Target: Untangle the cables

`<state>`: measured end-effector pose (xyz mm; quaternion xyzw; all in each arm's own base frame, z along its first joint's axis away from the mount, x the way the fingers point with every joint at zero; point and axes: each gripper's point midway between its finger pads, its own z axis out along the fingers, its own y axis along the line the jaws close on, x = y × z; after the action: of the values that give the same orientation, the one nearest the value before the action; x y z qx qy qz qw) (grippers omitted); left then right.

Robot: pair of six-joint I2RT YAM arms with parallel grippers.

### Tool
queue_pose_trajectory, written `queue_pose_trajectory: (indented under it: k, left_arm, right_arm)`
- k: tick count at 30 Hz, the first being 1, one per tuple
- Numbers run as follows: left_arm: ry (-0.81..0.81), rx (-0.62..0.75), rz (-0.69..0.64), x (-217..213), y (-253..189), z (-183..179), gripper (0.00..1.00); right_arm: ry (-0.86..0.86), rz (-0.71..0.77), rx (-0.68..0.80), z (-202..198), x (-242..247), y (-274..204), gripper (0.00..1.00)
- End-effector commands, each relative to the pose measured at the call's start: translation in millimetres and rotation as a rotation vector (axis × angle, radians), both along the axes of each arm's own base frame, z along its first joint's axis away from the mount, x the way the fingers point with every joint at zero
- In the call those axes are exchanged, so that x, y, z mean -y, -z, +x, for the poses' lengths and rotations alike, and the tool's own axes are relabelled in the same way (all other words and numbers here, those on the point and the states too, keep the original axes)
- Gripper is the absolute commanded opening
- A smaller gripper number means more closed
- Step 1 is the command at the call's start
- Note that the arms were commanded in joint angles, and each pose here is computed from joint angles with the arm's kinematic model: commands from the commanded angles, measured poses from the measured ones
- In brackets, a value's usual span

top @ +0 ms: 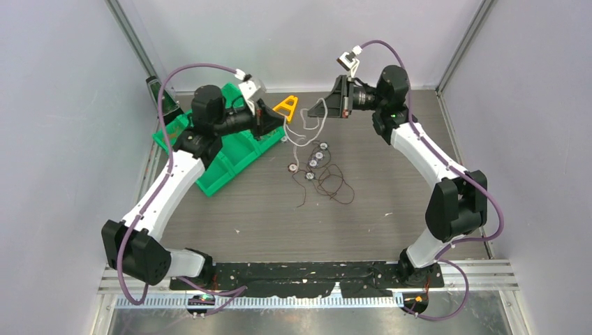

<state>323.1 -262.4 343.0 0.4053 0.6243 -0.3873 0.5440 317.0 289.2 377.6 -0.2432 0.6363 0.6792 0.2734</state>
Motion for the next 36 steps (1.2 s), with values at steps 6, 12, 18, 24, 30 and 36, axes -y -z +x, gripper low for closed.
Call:
queue_pose_trajectory:
  k: [6,12,18,24,30,36]
  left_arm:
    - [-0.260,-0.085,-0.133,-67.2,-26.8,45.1,0.00]
    - [-0.395,-0.124,-0.134,-107.7,-29.0,71.6,0.00]
    - [-0.466,-0.106,-0.165,-136.7,-55.7,82.3,0.00]
    - [-0.611,-0.085,-0.170,-183.0,-75.0,115.7,0.00]
    - [-0.586,-0.117,-0.137,-190.9,-66.6,146.5,0.00]
    - [-0.579,-0.119,-0.104,-193.7,-49.0,165.1,0.00]
  right_arm:
    - [0.146,-0.236,-0.047,28.8,30.5,75.1,0.62]
    - [0.170,-0.393,-0.039,31.3,47.2,120.2,0.67]
    - [0.161,-0.459,0.005,29.0,54.0,131.3,0.71]
    - [0.161,-0.475,0.017,31.4,55.1,132.2,0.82]
    - [0.164,-0.492,0.013,33.4,56.7,130.3,0.96]
    - [0.172,-0.506,0.045,36.6,60.0,131.4,0.95]
